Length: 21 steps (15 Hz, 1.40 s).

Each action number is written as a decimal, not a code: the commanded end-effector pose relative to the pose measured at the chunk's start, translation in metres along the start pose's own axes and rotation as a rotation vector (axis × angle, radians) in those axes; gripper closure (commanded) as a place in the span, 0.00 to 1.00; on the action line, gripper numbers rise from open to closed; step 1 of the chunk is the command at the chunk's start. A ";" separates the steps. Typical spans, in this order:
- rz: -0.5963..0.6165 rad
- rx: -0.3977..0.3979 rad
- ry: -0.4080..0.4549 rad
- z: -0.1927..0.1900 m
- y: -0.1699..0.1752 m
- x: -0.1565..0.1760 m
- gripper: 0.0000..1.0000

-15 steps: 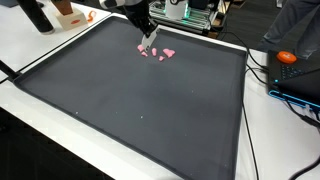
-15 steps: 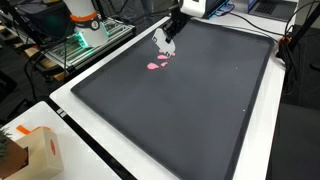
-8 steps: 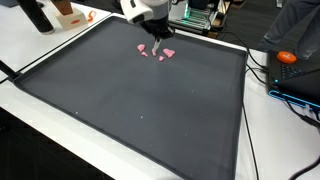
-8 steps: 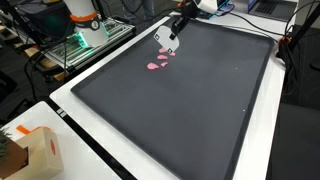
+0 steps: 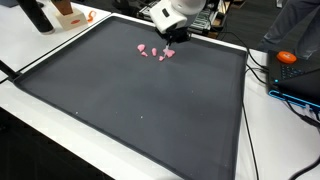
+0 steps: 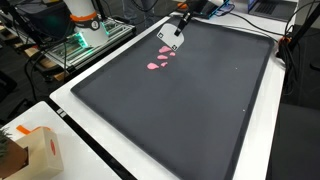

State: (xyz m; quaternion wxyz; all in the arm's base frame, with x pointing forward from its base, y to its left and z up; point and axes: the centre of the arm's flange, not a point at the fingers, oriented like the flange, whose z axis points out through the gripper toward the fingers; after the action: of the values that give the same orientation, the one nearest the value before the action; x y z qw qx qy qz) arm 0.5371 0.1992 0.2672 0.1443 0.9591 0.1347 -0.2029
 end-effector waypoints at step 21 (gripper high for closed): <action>-0.295 -0.132 0.068 0.020 -0.067 -0.037 0.99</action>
State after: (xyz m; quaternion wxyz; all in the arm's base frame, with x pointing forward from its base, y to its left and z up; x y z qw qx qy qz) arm 0.4857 0.2556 0.2491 0.1655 0.9241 0.2776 -0.2041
